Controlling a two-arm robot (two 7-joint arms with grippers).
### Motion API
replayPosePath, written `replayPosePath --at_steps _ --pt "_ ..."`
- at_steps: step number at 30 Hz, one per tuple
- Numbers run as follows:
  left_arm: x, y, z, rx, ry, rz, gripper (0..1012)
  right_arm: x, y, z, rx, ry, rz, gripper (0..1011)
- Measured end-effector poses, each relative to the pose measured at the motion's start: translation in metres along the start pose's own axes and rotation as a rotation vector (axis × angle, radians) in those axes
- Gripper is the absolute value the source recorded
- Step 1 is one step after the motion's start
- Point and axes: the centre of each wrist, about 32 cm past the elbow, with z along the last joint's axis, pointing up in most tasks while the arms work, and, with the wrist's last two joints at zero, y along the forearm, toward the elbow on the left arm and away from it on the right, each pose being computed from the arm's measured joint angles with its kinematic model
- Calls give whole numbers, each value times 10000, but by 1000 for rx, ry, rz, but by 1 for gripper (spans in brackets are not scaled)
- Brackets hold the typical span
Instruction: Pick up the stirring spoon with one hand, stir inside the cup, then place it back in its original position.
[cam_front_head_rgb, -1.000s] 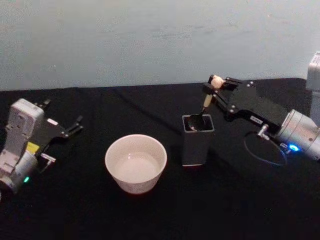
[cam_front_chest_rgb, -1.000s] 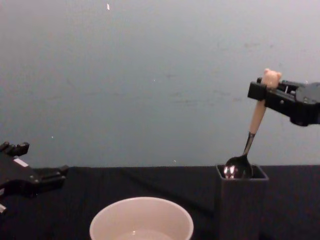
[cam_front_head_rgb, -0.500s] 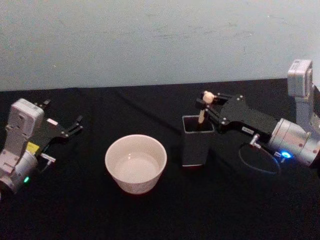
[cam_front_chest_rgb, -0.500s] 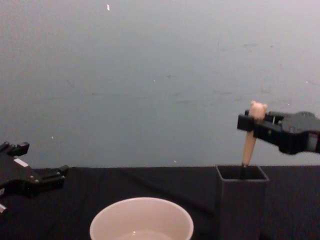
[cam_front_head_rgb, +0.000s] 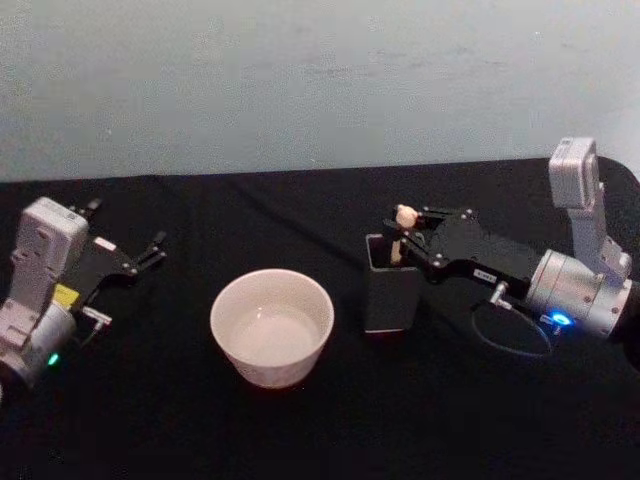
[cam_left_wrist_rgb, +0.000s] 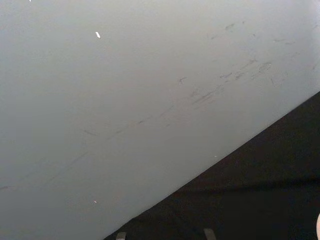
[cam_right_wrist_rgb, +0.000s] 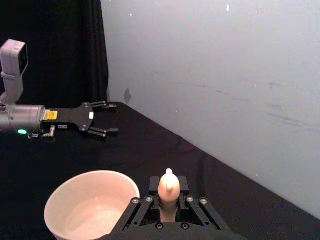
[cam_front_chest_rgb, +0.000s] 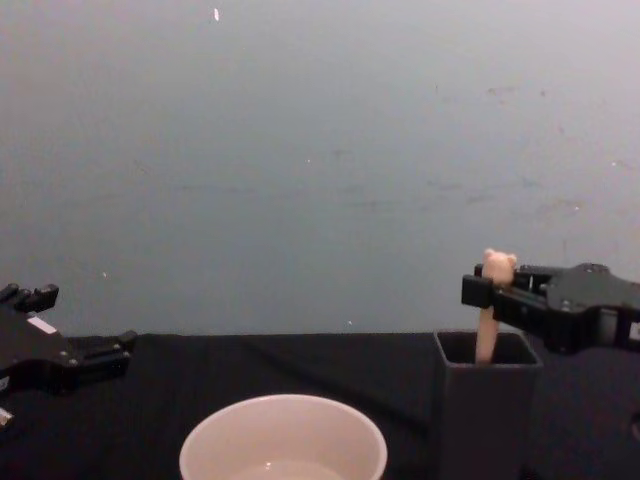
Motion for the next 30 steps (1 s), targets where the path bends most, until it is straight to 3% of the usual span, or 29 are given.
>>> replayPosePath --at_steps 22,30 --pt "0 0 0 0 0 0 1001 -93 -16 -96 -47 53 -91 203" --pt "0 0 0 0 0 0 1001 -95 -17 -96 -48 53 -92 203"
